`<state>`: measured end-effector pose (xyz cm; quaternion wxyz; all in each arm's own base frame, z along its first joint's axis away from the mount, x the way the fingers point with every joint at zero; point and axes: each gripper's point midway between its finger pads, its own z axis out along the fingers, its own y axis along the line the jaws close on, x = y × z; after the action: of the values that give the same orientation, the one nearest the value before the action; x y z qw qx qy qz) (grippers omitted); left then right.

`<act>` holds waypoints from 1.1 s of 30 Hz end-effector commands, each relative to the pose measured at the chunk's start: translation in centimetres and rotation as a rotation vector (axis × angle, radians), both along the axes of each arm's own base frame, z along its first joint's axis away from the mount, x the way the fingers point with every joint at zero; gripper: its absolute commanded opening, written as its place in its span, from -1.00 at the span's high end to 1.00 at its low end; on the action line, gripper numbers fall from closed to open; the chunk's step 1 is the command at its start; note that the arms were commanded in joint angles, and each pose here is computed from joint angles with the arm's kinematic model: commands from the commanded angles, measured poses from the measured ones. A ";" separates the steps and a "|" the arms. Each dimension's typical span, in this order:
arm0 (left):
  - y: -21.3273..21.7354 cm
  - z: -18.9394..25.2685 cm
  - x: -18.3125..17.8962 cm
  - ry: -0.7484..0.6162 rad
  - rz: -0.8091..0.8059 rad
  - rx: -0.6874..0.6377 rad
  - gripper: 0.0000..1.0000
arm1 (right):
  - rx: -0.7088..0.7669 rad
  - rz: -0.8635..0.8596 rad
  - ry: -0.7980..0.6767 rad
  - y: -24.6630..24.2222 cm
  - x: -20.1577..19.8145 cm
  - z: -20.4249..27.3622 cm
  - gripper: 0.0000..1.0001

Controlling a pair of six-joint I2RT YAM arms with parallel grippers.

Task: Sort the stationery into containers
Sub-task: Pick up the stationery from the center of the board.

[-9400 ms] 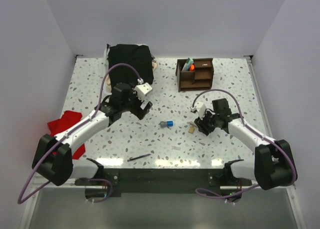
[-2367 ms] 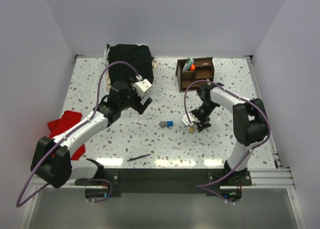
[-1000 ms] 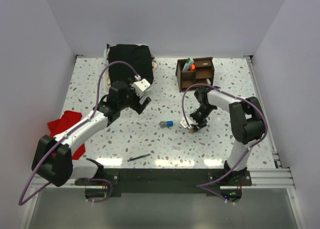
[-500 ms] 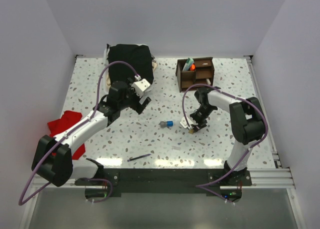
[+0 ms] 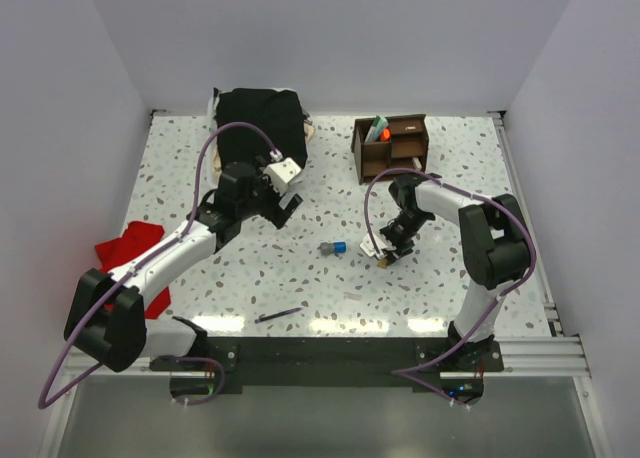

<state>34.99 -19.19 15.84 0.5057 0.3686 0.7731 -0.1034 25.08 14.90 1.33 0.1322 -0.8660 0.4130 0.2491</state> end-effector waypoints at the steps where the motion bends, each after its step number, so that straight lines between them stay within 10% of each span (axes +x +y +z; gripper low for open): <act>1: -0.3 1.3 0.9 -0.049 -0.010 -0.026 -1.00 | 0.204 0.451 -0.248 2.5 1.4 0.1 0.28; 11: -0.4 1.5 0.9 -0.054 -0.012 -0.027 -1.00 | 0.154 0.328 -0.221 2.0 1.4 0.9 0.67; 15: -0.4 1.9 1.0 -0.064 -0.012 -0.032 -1.00 | 0.161 0.102 -0.184 2.7 1.9 2.4 1.00; 33: -1.0 2.6 1.7 -0.090 -0.024 -0.049 -1.00 | 0.177 -1.319 0.014 0.4 9.6 7.5 1.00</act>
<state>35.15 -19.45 15.99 0.5099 0.3701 0.7690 -0.1074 29.60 15.74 6.00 0.2560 -0.6028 0.7356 0.1728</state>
